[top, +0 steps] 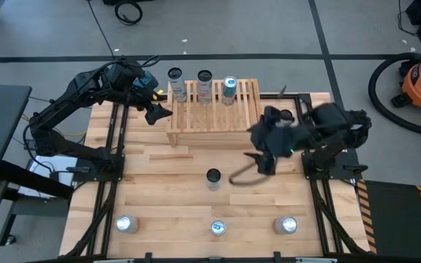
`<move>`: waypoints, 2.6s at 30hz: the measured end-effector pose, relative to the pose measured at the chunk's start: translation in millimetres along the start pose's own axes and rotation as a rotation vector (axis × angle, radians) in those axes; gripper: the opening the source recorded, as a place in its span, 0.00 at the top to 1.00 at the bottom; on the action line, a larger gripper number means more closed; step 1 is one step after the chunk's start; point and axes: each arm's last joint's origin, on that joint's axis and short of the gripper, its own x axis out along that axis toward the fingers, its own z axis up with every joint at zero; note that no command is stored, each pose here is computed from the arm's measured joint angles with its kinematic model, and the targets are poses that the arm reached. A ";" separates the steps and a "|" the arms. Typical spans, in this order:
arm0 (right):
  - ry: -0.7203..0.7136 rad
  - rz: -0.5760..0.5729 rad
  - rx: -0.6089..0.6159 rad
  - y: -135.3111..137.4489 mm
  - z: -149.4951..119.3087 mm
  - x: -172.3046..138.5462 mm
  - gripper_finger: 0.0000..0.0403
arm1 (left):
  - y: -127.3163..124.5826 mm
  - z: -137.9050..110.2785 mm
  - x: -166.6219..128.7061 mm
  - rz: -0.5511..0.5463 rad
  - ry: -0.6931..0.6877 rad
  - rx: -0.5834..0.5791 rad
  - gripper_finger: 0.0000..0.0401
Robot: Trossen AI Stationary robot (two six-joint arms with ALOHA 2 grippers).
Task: Place canned beverage on shelf
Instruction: Put the pink-white soda can on the shelf aligned with the other pink-white soda can
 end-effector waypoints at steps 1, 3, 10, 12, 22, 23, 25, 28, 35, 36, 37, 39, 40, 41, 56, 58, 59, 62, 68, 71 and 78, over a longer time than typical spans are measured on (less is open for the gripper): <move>-0.007 0.005 0.000 4.6 -1.4 -2.8 0.16 | -0.1 0.0 0.0 0.000 0.000 0.000 0.02; -0.018 0.022 -0.002 13.8 -4.4 -8.0 0.17 | 0.0 0.0 0.0 0.000 0.000 0.000 0.02; -0.062 0.038 -0.026 36.2 -13.3 -23.3 0.19 | 0.0 0.0 0.0 0.000 0.000 0.000 0.02; -0.078 0.030 -0.042 40.5 -15.3 -26.8 0.20 | 0.0 0.1 0.0 0.000 -0.001 0.000 0.02; -0.184 0.045 -0.093 28.0 -28.0 -64.9 0.22 | 0.0 0.1 0.0 0.000 -0.001 -0.011 0.02; -0.196 0.054 -0.085 22.6 -29.7 -70.4 0.23 | 0.0 0.1 0.0 -0.001 -0.001 -0.012 0.02; -0.218 0.070 -0.072 12.1 -35.0 -81.3 0.23 | -0.1 0.1 0.0 -0.001 -0.001 -0.012 0.02; -0.232 0.083 -0.066 -3.4 -45.6 -92.3 0.24 | -0.1 0.1 0.0 -0.001 -0.001 -0.012 0.02; -0.256 0.035 0.003 -42.1 -79.2 -105.3 0.24 | 0.0 0.1 0.0 -0.001 -0.001 -0.012 0.02; -0.255 0.026 0.017 -46.9 -85.5 -105.3 0.24 | 0.0 0.1 0.0 -0.001 -0.001 -0.012 0.02; -0.255 0.018 0.035 -51.0 -91.7 -104.6 0.24 | -0.1 0.1 0.0 -0.001 -0.001 -0.012 0.02; -0.255 0.013 0.071 -57.7 -103.8 -102.1 0.24 | 0.0 0.1 0.0 0.000 -0.001 -0.012 0.02; -0.256 0.014 0.082 -60.2 -109.7 -100.2 0.24 | 0.0 0.1 0.0 -0.001 -0.001 -0.012 0.02; -0.256 0.017 0.093 -62.2 -115.6 -97.9 0.24 | 0.0 0.1 0.0 -0.001 -0.001 -0.012 0.02; -0.134 0.192 0.222 -38.5 -183.7 -28.1 0.24 | -0.1 0.1 0.0 -0.001 -0.001 -0.011 0.02; -0.099 0.196 0.236 -30.0 -190.7 -14.6 0.24 | 0.0 0.1 0.0 0.000 -0.001 -0.011 0.02; -0.085 0.200 0.237 -26.0 -194.1 -8.2 0.24 | 0.0 0.1 0.0 0.000 -0.001 -0.011 0.02; -0.055 0.230 0.239 -13.3 -201.9 9.5 0.24 | -0.1 0.3 0.0 -0.001 -0.003 -0.011 0.02; 0.007 0.361 0.237 4.9 -215.1 32.6 0.24 | -0.8 3.2 -0.1 -0.008 -0.033 -0.008 0.02; 0.036 0.396 0.253 10.0 -221.0 40.0 0.24 | -0.9 3.3 -0.1 -0.009 -0.034 -0.007 0.02; 0.087 0.416 0.264 19.5 -236.1 46.6 0.24 | -0.8 3.3 -0.1 -0.009 -0.034 -0.008 0.02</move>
